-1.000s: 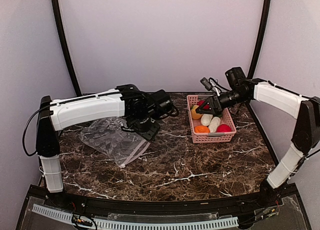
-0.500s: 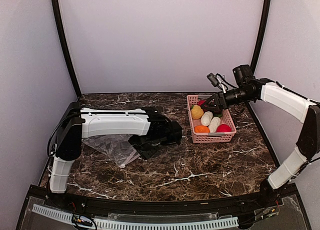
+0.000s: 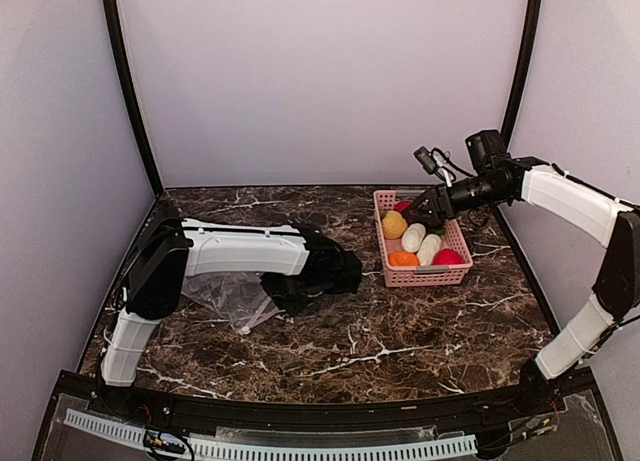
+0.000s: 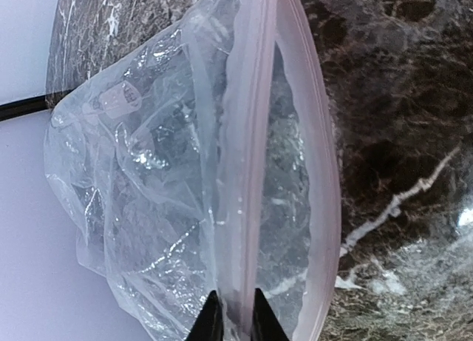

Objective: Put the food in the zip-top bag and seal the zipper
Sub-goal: Pick up the zipper food storage bag at the center of the board.

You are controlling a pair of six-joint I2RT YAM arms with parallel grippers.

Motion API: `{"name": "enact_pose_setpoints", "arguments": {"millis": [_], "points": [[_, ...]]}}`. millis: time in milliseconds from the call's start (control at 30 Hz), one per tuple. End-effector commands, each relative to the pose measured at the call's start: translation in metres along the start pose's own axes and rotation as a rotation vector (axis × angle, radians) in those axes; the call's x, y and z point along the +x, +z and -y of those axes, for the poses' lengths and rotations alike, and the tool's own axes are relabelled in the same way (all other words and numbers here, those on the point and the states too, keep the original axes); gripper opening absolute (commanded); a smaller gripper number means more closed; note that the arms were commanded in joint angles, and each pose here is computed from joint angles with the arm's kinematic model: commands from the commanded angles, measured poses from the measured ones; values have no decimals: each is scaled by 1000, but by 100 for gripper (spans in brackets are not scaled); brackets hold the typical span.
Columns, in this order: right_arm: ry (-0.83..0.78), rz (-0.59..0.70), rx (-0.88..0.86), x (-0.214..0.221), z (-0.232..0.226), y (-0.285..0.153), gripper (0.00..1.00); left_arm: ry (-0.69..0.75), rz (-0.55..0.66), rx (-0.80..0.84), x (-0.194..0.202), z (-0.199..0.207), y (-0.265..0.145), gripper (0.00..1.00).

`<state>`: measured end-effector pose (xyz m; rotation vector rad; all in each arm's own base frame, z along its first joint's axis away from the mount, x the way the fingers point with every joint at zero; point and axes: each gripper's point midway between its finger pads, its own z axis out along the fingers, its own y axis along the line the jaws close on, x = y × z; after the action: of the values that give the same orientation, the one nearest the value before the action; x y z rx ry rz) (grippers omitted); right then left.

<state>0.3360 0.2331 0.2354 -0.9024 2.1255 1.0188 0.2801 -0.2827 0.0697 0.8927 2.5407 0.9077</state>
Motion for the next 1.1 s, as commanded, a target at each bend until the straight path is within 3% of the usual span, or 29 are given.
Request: {"name": "enact_pose_setpoints", "arguments": {"millis": [0,233,467,567,800,1067], "points": [[-36,-2,48,2,-2,-11,67,-44,21,-40,-8,-18,4,2],[-107,20,132,-6,-9,-35,67,-220,124,60,-19,-39,-33,1],[-156,-16,262,5,-8,-58,70,-402,348,316,-33,-54,-96,1],[-159,-38,274,10,-13,-66,78,-451,464,454,-44,-50,-125,1],[-113,-9,66,9,-45,-56,98,-555,658,582,-67,-64,-167,1],[-88,16,-106,-34,-51,-32,94,-720,813,629,-93,-73,-181,1]]}}
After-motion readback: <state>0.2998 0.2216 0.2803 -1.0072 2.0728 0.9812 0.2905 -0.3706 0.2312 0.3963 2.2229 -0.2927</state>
